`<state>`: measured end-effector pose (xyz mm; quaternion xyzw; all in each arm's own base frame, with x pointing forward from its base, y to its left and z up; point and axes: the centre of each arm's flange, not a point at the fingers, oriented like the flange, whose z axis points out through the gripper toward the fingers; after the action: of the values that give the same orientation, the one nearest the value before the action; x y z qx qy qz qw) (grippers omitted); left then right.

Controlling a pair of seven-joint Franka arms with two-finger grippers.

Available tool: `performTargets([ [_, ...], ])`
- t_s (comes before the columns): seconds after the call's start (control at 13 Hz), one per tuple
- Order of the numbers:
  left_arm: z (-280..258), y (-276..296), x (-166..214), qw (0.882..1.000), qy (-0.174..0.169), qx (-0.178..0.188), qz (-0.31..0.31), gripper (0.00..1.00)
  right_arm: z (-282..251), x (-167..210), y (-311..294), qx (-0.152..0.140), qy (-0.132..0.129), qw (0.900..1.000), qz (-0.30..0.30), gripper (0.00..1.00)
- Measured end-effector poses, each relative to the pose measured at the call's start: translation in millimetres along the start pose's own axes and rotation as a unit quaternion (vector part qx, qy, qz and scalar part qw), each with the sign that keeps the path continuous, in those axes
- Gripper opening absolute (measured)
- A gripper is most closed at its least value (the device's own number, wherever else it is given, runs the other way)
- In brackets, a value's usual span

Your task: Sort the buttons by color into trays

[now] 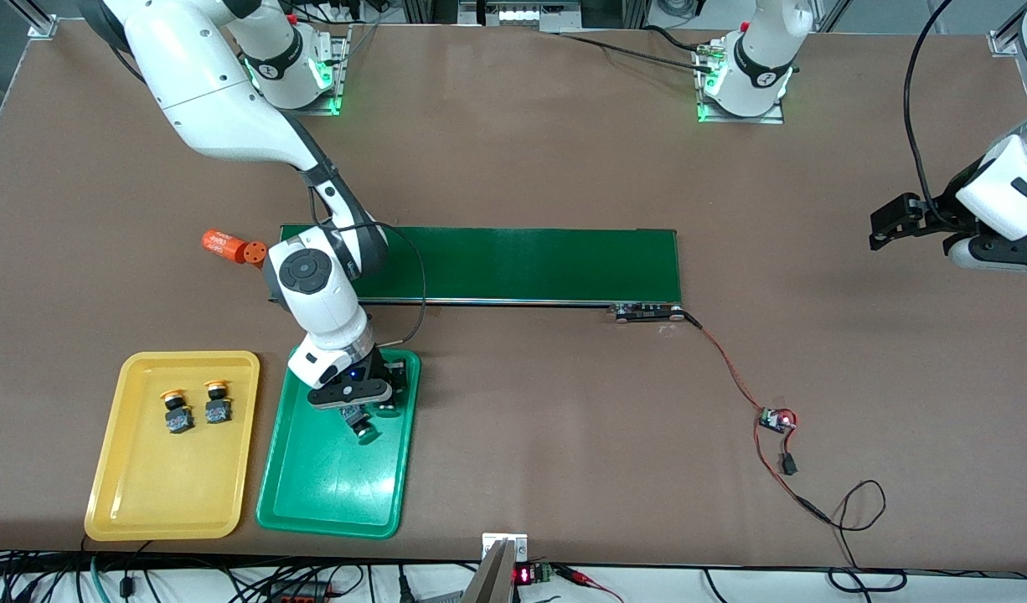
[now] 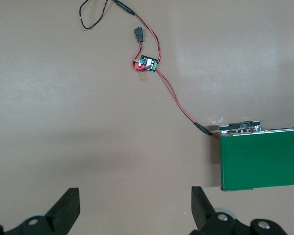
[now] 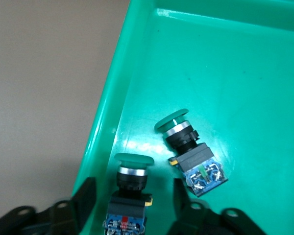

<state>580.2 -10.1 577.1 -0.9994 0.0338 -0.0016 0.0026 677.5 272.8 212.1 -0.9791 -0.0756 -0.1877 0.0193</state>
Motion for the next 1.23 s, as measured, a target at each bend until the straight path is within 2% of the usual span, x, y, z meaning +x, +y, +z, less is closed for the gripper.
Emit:
performTargets([
  [0.08, 0.0, 0.0, 0.0, 1.0, 0.0, 0.0, 0.0, 1.0, -1.2, 1.7, 0.1, 0.0, 0.002, 1.0, 0.0, 0.92],
  [0.15, 0.0, 0.0, 0.0, 1.0, 0.0, 0.0, 0.0, 1.0, -3.3, 4.3, 0.5, 0.0, 0.005, 1.0, 0.001, 1.0],
  [0.31, 0.0, 0.0, 0.0, 1.0, 0.0, 0.0, 0.0, 1.0, -12.9, 11.4, 7.1, -0.009, 0.003, 1.0, 0.004, 1.0],
  [0.39, 0.1, 0.0, 0.0, 1.0, 0.0, 0.0, 0.0, 1.0, -24.2, 15.9, 13.3, -0.023, -0.012, 1.0, 0.007, 1.0],
  [0.54, 0.2, 0.0, 0.1, 1.0, 0.0, 0.0, 0.0, 1.0, -67.4, 28.7, 27.7, -0.044, -0.063, 0.996, 0.039, 1.0],
  [0.77, 0.1, 0.0, 0.2, 1.0, 0.0, 0.0, 0.0, 1.0, -150.1, 42.3, 62.8, -0.029, -0.136, 0.989, 0.048, 1.0],
  [0.92, 0.1, 0.0, 0.2, 1.0, 0.0, 0.0, 0.0, 1.0, -188.4, 42.5, 106.0, -0.037, -0.174, 0.983, 0.049, 1.0],
  [1.08, 0.0, 0.0, 0.2, 1.0, 0.0, 0.0, 0.0, 1.0, -221.8, 40.1, 152.2, -0.047, -0.2, 0.976, 0.071, 1.0],
  [1.23, -0.1, 0.0, 0.2, 1.0, 0.0, 0.0, 0.0, 1.0, -257.0, 38.1, 189.5, -0.039, -0.208, 0.972, 0.099, 1.0],
])
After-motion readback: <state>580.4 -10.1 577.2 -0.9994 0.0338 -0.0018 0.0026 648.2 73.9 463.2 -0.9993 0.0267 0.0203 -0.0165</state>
